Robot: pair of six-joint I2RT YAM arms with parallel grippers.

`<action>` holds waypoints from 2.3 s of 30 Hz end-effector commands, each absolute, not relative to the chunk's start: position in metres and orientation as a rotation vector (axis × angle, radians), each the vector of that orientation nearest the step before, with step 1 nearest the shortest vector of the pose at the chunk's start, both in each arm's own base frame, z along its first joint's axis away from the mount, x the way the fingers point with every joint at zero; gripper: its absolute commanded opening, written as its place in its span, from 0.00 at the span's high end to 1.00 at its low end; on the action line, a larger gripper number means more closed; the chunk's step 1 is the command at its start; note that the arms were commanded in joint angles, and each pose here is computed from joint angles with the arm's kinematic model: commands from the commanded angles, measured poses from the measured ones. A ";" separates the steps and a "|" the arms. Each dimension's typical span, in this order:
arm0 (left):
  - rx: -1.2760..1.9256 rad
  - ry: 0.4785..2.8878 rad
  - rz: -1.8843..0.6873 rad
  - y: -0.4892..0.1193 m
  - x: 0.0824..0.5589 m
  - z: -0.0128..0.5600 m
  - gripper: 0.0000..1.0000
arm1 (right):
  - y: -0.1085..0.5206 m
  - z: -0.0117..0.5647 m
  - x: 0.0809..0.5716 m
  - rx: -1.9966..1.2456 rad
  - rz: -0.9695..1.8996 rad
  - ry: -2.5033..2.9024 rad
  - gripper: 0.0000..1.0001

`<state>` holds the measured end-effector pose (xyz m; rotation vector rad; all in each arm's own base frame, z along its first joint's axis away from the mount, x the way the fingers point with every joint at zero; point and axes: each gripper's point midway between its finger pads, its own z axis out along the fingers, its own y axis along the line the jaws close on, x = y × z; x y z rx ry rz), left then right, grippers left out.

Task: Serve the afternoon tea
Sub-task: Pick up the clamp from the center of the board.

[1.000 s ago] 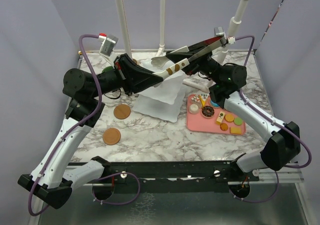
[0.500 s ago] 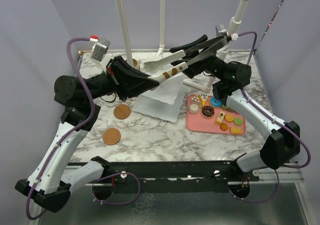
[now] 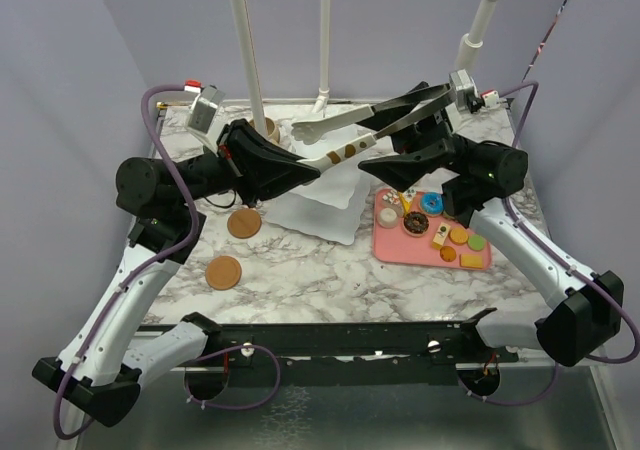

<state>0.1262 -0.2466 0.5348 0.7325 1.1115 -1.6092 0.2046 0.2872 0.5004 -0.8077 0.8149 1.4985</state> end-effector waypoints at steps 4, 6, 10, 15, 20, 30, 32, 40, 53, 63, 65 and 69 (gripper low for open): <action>0.810 1.093 -1.572 -0.250 0.127 0.516 1.00 | 0.282 0.506 0.185 -0.878 1.487 0.730 0.00; 0.820 1.090 -1.568 -0.251 0.128 0.513 1.00 | 0.282 0.505 0.185 -0.869 1.501 0.731 0.00; 0.836 1.089 -1.552 -0.253 0.130 0.506 1.00 | 0.282 0.507 0.185 -0.865 1.512 0.725 0.00; 0.853 1.090 -1.527 -0.255 0.134 0.496 1.00 | 0.283 0.512 0.176 -0.919 1.587 0.722 0.00; 0.859 1.093 -1.517 -0.256 0.138 0.492 1.00 | 0.284 0.506 0.165 -1.003 1.633 0.739 0.00; 0.829 1.114 -1.530 -0.258 0.144 0.493 1.00 | 0.280 0.514 0.174 -0.932 1.479 0.686 0.00; 0.825 1.119 -1.534 -0.259 0.144 0.492 1.00 | 0.279 0.516 0.176 -0.926 1.443 0.666 0.00; 0.831 1.128 -1.540 -0.259 0.144 0.488 1.00 | 0.280 0.519 0.176 -0.938 1.456 0.644 0.01; 0.855 1.127 -1.522 -0.260 0.145 0.481 1.00 | 0.282 0.517 0.165 -1.007 1.545 0.655 0.05; 0.873 1.112 -1.521 -0.258 0.139 0.487 1.00 | 0.279 0.511 0.150 -1.089 1.578 0.659 0.08; 0.875 1.104 -1.524 -0.257 0.136 0.491 1.00 | 0.279 0.511 0.149 -1.089 1.592 0.651 0.08; 0.879 1.089 -1.524 -0.255 0.132 0.497 1.00 | 0.279 0.513 0.152 -1.050 1.611 0.639 0.08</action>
